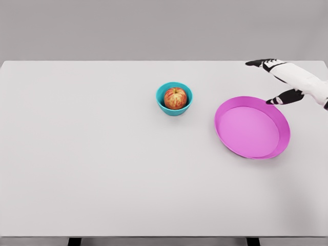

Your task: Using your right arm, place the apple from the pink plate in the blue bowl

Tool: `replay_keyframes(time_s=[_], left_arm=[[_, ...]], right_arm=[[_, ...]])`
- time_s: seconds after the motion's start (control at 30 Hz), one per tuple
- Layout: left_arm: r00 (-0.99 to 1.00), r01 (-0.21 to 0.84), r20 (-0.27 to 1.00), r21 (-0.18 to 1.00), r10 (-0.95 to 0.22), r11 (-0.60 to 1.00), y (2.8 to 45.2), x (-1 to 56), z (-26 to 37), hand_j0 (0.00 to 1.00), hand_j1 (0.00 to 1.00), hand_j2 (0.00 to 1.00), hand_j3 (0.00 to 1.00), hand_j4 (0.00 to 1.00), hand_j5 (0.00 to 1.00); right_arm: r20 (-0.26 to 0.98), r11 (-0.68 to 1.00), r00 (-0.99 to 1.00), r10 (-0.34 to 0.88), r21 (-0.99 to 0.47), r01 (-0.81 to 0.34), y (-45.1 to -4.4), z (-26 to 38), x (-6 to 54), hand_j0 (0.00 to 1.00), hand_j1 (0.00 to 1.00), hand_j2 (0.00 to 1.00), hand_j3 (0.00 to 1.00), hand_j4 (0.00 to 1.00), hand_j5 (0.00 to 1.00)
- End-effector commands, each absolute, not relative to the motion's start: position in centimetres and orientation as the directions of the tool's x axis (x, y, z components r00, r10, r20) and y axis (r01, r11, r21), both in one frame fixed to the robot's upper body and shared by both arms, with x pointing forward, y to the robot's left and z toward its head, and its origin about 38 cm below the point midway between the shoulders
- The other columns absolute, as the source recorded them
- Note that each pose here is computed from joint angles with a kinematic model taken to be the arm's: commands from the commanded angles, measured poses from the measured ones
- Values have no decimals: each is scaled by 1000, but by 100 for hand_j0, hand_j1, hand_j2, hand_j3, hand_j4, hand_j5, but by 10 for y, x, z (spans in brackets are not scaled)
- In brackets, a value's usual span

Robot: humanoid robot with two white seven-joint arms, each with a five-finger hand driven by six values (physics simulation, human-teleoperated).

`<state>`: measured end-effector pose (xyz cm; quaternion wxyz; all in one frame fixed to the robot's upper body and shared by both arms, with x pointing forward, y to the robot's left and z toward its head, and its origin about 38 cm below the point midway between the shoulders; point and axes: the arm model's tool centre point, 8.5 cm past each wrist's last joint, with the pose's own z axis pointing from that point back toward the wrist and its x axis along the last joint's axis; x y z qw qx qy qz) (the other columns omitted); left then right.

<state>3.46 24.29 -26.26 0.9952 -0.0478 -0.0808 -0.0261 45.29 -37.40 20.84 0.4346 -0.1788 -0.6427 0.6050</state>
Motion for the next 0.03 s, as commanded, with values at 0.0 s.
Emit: replay_keyframes(time_s=[0.0], left_arm=[[985, 61, 165, -92, -45, 994, 243, 35, -263, 100, 100, 100, 100, 100, 100]], right_arm=[[347, 213, -557, 754, -932, -292, -375, 210, 453, 100, 100, 100, 100, 100, 100]])
